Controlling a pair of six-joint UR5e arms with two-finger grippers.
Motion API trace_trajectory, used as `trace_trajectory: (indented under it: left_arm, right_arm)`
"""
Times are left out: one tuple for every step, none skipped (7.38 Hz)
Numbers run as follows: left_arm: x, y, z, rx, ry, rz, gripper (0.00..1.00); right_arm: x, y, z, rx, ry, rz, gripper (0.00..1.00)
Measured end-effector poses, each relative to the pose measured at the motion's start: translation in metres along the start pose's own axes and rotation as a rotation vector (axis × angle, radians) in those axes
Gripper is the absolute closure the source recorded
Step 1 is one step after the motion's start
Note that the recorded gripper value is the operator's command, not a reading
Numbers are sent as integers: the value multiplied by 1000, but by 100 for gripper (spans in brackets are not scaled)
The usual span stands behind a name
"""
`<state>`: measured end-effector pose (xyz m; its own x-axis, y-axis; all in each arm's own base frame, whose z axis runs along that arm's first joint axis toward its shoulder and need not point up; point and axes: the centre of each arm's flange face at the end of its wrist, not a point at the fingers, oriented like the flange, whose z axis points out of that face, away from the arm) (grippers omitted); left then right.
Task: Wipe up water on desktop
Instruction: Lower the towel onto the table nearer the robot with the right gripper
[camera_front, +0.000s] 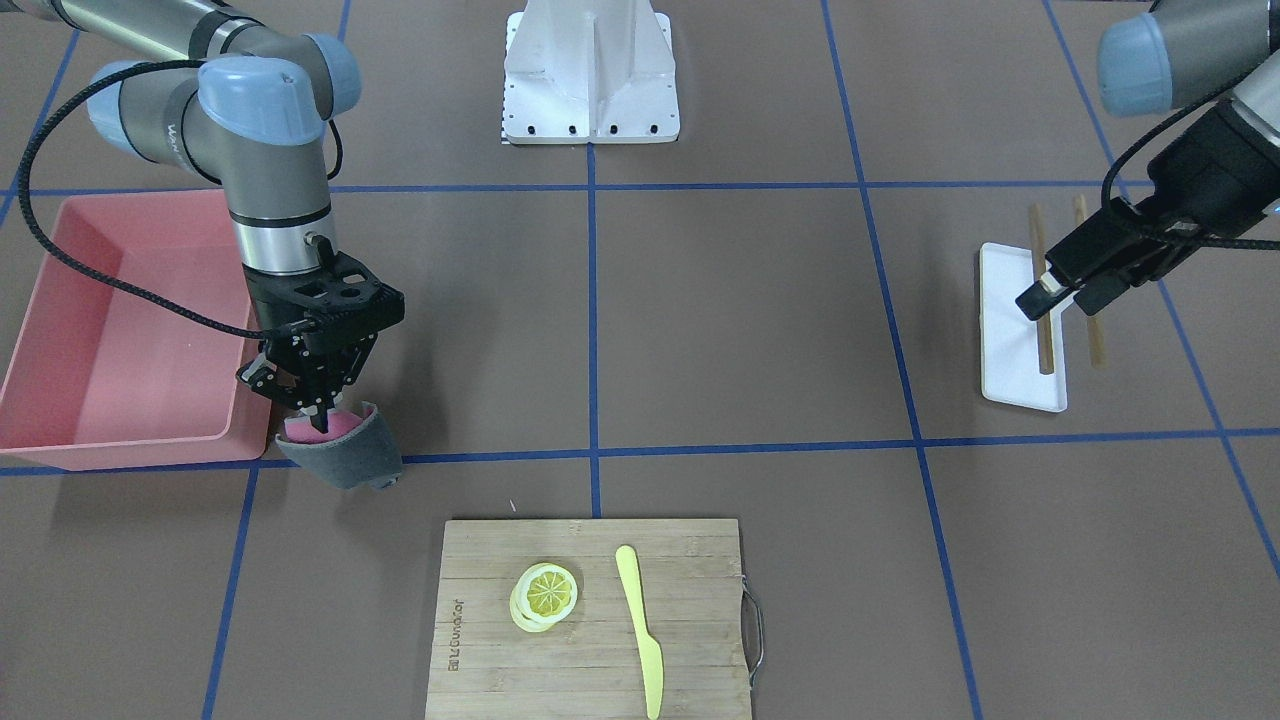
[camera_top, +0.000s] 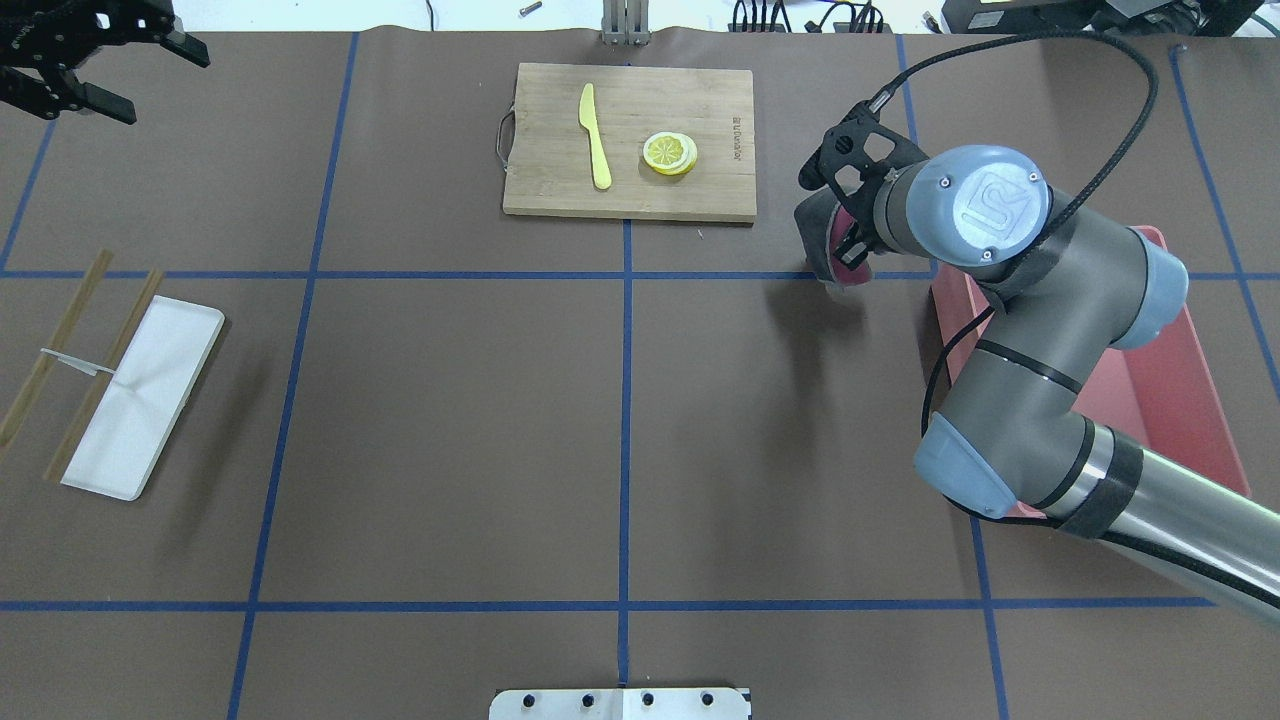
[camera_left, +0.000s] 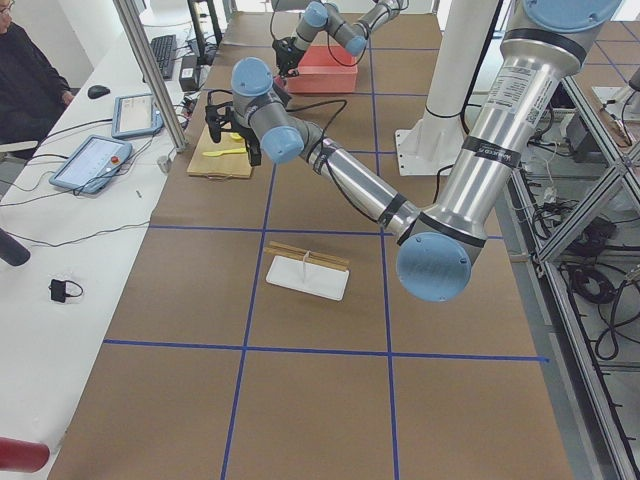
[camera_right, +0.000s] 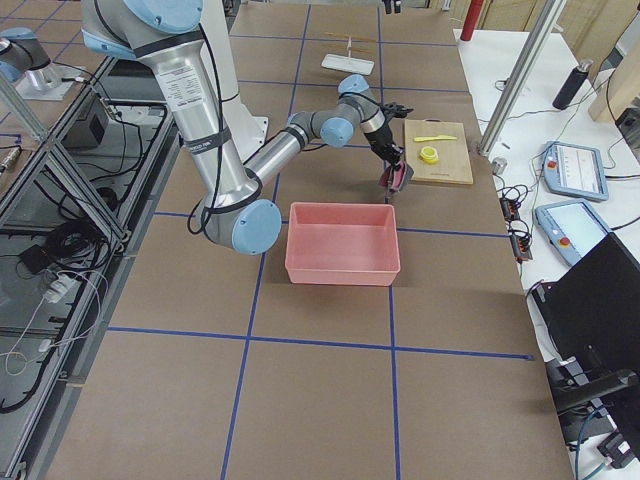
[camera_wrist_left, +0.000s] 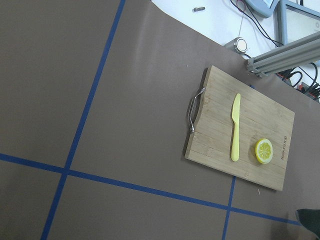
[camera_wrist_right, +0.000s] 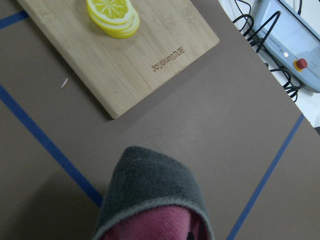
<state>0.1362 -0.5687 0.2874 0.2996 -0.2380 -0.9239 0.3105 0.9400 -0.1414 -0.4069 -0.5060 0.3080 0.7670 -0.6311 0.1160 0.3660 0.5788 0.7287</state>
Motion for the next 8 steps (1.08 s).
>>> trace_trajectory:
  left_arm:
    - [-12,-3,-1,6,-11,32,2]
    - [-28,-9,-9,22,-23,85,2]
    - [-49,-16,-20,43,-39,158,2]
    - [-70,-21,-32,61,-57,239,2]
    - [-90,-26,-42,76,-77,305,2]
    - [-106,-30,-48,96,-99,334,2]
    - [-116,-32,-51,113,-120,336,2]
    - [-124,-34,-51,119,-134,330,2]
  right_arm:
    - [-24,5,2,-6,-21,-24,100]
    - [-49,9,2,-7,-49,-47,100]
    - [-73,13,-1,-7,-79,-69,100]
    - [-96,20,-5,-9,-109,-83,100]
    - [-120,25,-11,-8,-143,-86,100]
    - [-145,28,-22,0,-181,-85,100]
    - [-169,30,-35,11,-221,-85,100]
    - [-193,32,-51,26,-263,-82,100]
